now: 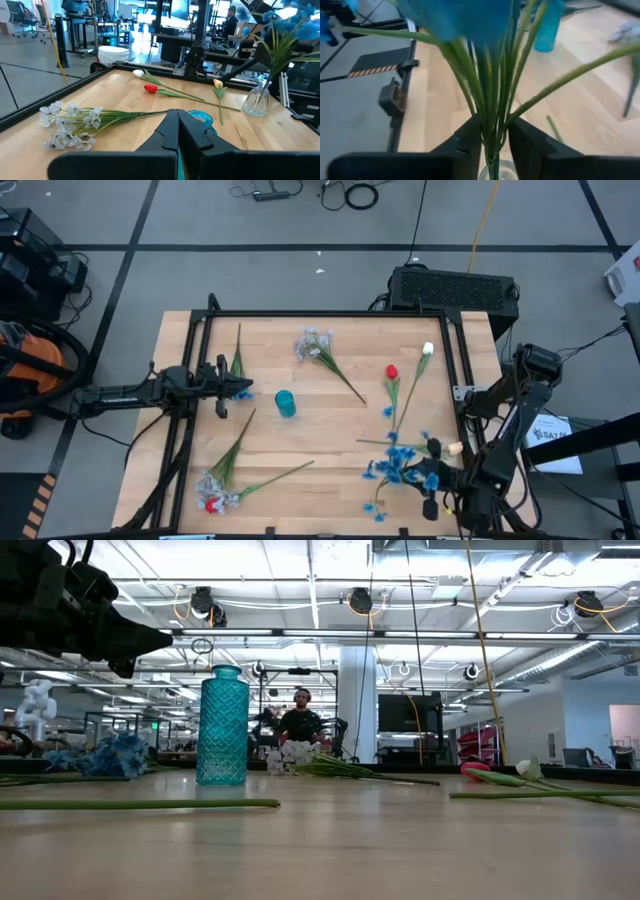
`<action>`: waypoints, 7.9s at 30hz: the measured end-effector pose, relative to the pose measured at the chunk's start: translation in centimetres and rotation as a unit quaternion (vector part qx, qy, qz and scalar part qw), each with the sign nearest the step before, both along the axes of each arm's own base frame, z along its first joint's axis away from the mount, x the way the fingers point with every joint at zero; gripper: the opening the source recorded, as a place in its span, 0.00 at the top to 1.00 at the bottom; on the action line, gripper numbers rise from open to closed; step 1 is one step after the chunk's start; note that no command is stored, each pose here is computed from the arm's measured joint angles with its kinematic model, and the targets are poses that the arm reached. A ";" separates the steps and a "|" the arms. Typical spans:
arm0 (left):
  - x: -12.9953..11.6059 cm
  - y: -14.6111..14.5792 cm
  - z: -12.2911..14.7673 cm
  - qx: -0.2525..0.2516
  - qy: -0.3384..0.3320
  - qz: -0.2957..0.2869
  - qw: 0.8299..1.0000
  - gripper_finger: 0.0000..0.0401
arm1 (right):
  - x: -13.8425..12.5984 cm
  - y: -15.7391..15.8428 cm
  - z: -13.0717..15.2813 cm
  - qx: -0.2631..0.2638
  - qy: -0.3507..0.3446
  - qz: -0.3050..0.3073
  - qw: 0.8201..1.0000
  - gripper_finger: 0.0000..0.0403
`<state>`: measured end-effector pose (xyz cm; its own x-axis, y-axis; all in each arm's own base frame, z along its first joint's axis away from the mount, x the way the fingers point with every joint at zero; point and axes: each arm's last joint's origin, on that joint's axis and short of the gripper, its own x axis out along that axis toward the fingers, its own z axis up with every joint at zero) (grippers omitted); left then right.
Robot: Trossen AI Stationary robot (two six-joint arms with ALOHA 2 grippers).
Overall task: Sort flowers into vase by color
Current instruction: Put the right blue flower into the transparent vase, then put the bottom white flower into the blue vase
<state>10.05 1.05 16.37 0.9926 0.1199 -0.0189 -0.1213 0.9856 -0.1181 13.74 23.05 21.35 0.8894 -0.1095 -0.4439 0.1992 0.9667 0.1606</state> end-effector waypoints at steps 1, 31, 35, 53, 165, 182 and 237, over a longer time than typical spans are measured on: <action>0.0 0.0 0.0 0.000 0.000 0.000 1.000 0.99 | -0.1 -0.1 0.3 0.004 0.006 0.009 1.000 0.74; 0.0 0.0 0.0 0.000 0.000 0.000 1.000 0.99 | -2.4 -13.7 6.0 0.256 0.177 -0.226 0.923 0.99; 0.0 0.0 0.0 0.000 0.000 0.000 1.000 0.99 | -0.2 -15.8 6.4 0.261 0.162 -0.241 0.921 1.00; 0.0 0.0 0.2 0.000 -0.009 0.000 1.000 0.99 | 7.9 -29.1 5.9 0.305 0.125 -0.264 0.907 1.00; 9.6 -7.8 6.9 0.513 0.469 -0.511 0.506 0.99 | 12.4 -30.7 8.6 0.123 0.279 -0.225 0.925 1.00; 9.9 -8.9 5.8 0.516 0.469 -0.548 0.461 0.76 | 12.4 -30.7 8.6 0.144 0.271 -0.246 0.919 1.00; 10.1 -13.4 -0.3 0.579 0.466 -0.600 0.296 0.69 | 12.1 -30.6 8.4 0.136 0.291 -0.238 0.917 1.00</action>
<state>20.19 -12.38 16.10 -0.0373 0.1535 -0.9874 0.9501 -0.3009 -0.0827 25.86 -7.60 29.78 0.3740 -0.2383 -0.8963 0.7158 0.6887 0.1156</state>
